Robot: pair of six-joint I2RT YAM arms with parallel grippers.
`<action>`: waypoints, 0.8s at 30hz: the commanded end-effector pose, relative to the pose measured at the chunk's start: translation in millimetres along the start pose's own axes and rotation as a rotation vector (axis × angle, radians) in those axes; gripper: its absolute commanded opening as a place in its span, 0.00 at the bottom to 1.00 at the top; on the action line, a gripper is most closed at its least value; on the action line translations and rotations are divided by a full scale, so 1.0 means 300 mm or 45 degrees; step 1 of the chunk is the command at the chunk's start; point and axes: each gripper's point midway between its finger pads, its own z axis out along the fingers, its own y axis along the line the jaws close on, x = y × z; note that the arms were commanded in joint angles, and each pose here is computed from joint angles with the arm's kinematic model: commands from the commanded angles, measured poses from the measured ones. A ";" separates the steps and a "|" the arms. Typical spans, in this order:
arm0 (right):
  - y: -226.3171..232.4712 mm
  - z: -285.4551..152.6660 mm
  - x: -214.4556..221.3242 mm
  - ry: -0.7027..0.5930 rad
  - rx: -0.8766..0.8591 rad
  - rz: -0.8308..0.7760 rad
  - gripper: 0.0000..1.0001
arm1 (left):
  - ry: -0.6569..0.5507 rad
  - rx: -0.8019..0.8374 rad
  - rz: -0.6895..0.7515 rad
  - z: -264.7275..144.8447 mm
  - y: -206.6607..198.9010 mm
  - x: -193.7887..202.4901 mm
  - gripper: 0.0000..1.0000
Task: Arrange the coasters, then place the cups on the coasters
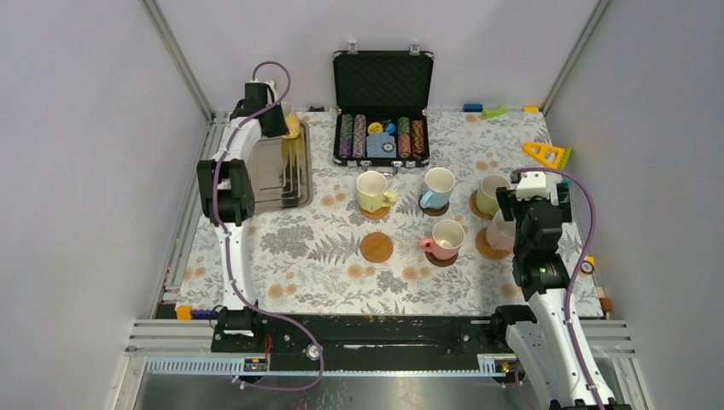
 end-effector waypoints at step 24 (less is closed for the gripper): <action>-0.017 -0.009 -0.043 -0.061 0.006 0.035 1.00 | -0.341 0.370 0.324 -0.702 -0.229 -0.119 0.00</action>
